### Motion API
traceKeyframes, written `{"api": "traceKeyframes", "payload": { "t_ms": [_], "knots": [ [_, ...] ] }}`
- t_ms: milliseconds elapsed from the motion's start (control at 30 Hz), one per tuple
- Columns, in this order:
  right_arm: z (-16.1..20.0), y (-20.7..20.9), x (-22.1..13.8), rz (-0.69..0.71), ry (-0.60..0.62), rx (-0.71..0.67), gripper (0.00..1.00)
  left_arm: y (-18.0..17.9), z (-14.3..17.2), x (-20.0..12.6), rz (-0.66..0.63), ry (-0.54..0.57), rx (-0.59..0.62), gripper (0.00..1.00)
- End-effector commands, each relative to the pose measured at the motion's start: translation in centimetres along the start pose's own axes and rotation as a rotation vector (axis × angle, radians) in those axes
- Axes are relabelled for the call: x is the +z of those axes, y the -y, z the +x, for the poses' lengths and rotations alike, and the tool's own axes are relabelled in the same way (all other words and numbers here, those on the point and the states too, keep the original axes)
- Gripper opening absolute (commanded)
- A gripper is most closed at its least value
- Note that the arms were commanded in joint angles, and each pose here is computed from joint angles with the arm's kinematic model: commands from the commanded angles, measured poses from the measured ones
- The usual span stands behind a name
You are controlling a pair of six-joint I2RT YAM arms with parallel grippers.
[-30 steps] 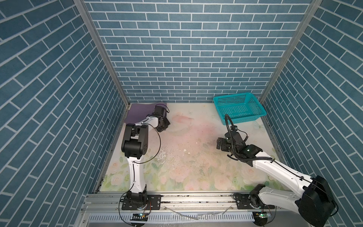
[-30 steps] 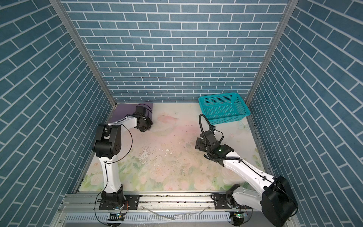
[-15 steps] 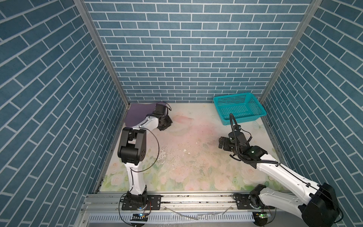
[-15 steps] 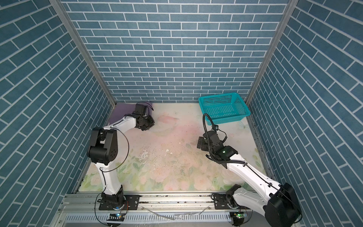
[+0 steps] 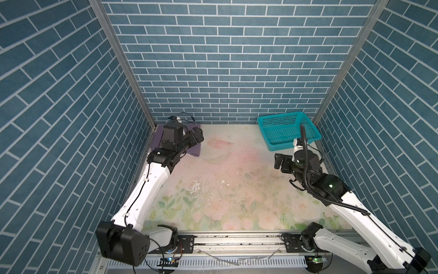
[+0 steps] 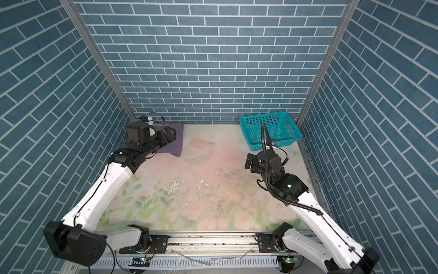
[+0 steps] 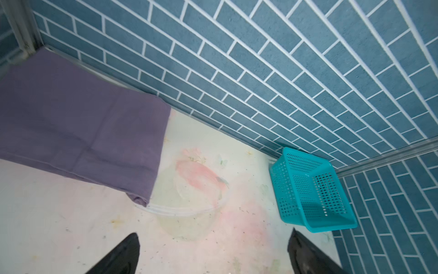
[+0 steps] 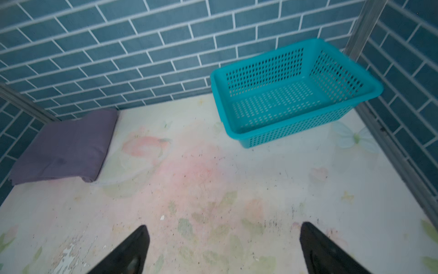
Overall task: Fold and stack the trousers
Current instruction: Reset both arms
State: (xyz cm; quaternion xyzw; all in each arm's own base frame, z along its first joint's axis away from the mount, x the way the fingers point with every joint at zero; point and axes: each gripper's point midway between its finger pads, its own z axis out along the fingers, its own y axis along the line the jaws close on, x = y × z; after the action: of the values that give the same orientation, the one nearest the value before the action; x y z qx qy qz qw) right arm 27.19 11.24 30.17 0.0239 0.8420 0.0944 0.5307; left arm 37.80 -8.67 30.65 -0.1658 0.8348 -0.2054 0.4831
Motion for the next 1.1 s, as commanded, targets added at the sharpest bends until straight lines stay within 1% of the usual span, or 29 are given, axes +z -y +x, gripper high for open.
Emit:
{"api": "traceKeyframes", "payload": {
  "t_ms": [0, 167, 233, 267, 300, 333, 367, 433, 500, 600, 667, 767, 900, 1000, 1067],
  "knots": [
    [-3.2, 2.0, -3.1, 0.050, 0.141, -0.066, 0.99, -2.8, 0.0, -2.0, -0.099, 0.084, 0.063, 0.99],
    [-4.5, 3.6, -6.2, 0.030, 0.311, -0.049, 0.99, -5.7, -0.3, -5.6, -0.158, 0.267, 0.065, 0.99],
    [-4.3, 5.1, -6.7, 0.089, 0.334, -0.048, 0.99, -7.4, -0.3, -6.2, -0.216, 0.336, 0.078, 0.99],
    [-4.1, 6.2, -6.8, 0.152, 0.337, -0.049, 0.99, -8.3, -0.2, -6.0, -0.249, 0.371, 0.102, 0.99],
    [-3.8, 7.0, -6.6, 0.201, 0.340, -0.062, 0.99, -9.2, -0.1, -6.0, -0.289, 0.399, 0.120, 0.99],
    [-3.6, 7.3, -6.1, 0.239, 0.347, -0.113, 0.99, -10.0, 0.3, -5.6, -0.317, 0.408, 0.150, 0.99],
    [-3.0, 7.1, -5.5, 0.242, 0.338, -0.181, 0.99, -10.9, 1.5, -4.8, -0.339, 0.387, 0.189, 0.99],
    [-1.9, 6.3, -4.3, 0.212, 0.323, -0.267, 0.99, -12.0, 2.4, -4.3, -0.376, 0.378, 0.195, 0.99],
    [-0.6, 5.7, -3.3, 0.177, 0.317, -0.284, 0.99, -12.9, 3.1, -3.8, -0.410, 0.369, 0.213, 0.99],
    [1.5, 5.9, -1.7, 0.179, 0.309, -0.265, 0.99, -15.4, 4.4, -3.0, -0.517, 0.361, 0.226, 0.99],
    [3.2, 6.5, -0.7, 0.207, 0.288, -0.272, 0.99, -16.3, 5.1, -2.6, -0.558, 0.349, 0.270, 0.99],
    [5.1, 7.8, 0.2, 0.260, 0.252, -0.266, 0.99, -17.0, 5.9, -2.1, -0.577, 0.335, 0.342, 0.99],
    [7.0, 9.6, 0.8, 0.320, 0.224, -0.210, 0.99, -18.7, 6.2, -2.2, -0.667, 0.361, 0.371, 0.99],
    [8.2, 11.2, 1.0, 0.365, 0.209, -0.160, 0.99, -19.2, 6.9, -1.2, -0.677, 0.364, 0.417, 0.99],
    [9.0, 12.4, 1.0, 0.407, 0.181, -0.120, 0.99, -19.7, 7.6, 0.0, -0.681, 0.348, 0.433, 0.99]
  ]
}}
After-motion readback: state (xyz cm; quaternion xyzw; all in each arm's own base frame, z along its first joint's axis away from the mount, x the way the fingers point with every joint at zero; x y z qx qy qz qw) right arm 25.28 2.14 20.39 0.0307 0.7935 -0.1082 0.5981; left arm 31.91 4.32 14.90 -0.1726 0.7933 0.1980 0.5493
